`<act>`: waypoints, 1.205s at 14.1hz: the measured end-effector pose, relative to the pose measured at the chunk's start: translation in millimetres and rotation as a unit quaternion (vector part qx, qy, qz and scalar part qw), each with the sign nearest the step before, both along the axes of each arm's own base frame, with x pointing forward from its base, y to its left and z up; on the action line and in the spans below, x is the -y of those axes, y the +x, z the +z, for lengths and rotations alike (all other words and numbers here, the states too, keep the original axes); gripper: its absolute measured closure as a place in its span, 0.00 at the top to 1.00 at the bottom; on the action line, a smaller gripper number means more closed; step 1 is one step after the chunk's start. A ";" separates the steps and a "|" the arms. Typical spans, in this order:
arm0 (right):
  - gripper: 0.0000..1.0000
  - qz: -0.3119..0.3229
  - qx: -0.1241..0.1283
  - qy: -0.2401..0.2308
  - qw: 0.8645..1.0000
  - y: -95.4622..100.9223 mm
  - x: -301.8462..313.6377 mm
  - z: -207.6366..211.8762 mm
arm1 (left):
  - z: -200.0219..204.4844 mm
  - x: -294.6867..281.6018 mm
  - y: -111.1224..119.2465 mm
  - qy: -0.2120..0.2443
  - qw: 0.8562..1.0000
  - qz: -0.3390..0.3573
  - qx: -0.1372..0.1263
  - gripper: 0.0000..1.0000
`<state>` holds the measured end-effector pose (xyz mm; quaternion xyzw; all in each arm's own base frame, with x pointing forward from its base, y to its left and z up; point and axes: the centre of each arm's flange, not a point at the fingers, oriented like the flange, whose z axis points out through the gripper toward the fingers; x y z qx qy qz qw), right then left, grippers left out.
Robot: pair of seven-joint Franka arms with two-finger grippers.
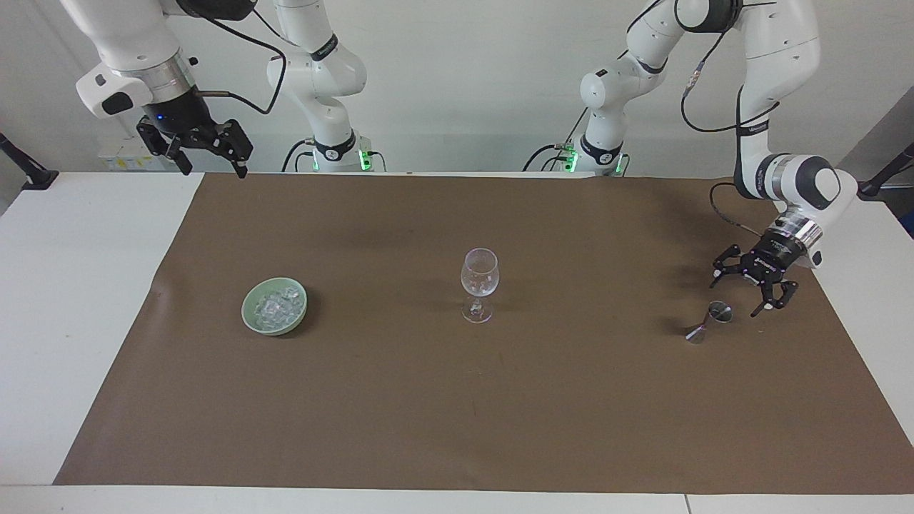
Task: Pour wine and add ice with both arms
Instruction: 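Move the left gripper toward the silver jigger cup, then position the open left gripper around the silver jigger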
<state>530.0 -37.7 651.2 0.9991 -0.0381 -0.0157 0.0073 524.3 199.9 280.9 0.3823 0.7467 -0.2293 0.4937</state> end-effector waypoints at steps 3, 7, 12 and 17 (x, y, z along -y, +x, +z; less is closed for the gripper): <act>1.00 0.000 0.000 0.000 1.000 0.0 0.0 0.0 | -15.6 1.3 -0.3 -0.004 1.000 0.001 0.004 1.00; 1.00 0.000 0.000 0.000 1.000 0.0 0.0 0.0 | -36.5 4.9 -0.6 -0.013 1.000 0.002 0.008 1.00; 1.00 0.000 0.000 0.000 1.000 0.0 0.0 0.0 | -44.2 8.1 0.1 -0.024 1.000 0.004 0.018 1.00; 1.00 0.000 0.000 0.000 1.000 0.0 0.0 0.0 | -54.2 16.9 3.5 -0.037 0.999 0.008 0.024 1.00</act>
